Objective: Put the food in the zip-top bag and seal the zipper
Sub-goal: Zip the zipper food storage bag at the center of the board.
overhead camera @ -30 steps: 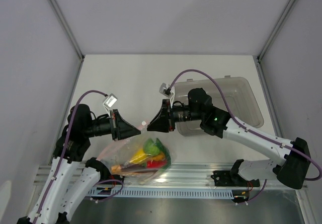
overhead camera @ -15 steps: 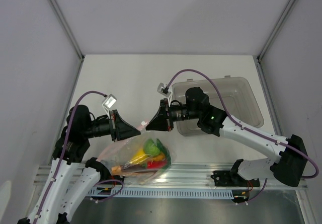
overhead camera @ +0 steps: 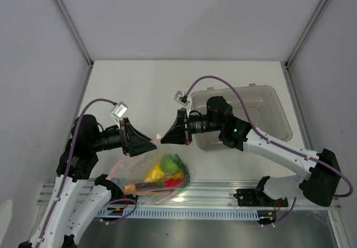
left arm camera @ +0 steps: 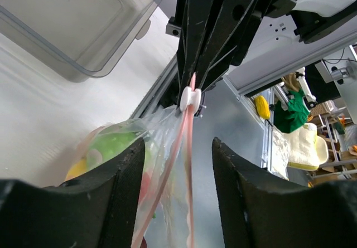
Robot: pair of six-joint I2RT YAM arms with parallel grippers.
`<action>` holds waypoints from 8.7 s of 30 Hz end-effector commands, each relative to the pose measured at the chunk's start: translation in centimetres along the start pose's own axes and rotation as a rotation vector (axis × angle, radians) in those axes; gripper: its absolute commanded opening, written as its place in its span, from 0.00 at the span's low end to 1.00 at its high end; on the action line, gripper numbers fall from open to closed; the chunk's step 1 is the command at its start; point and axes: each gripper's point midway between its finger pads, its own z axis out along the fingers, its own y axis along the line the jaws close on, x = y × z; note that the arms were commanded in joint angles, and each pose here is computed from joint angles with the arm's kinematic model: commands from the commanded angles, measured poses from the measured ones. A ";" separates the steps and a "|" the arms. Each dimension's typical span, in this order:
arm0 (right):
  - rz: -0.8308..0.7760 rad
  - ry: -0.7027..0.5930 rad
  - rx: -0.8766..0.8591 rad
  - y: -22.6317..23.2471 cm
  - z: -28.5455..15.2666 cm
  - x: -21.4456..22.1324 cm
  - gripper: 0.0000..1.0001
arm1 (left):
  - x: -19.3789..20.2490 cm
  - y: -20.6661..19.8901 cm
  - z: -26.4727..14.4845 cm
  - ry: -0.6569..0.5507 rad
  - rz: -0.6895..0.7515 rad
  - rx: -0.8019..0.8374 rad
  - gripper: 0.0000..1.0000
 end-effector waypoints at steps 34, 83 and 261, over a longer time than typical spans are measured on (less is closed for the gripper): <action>-0.013 -0.080 -0.061 2.1 0.3 -2.1 0.00 | -3.9 -2.4 0.9 -0.071 0.056 0.099 0.41; -0.005 -0.215 -0.100 3.4 -0.5 -5.0 0.00 | -2.4 -0.1 1.2 -0.023 0.012 0.018 0.01; 0.042 -0.052 0.183 -10.3 -4.0 -4.5 0.00 | 4.2 5.7 -10.1 -0.181 0.030 -0.711 0.19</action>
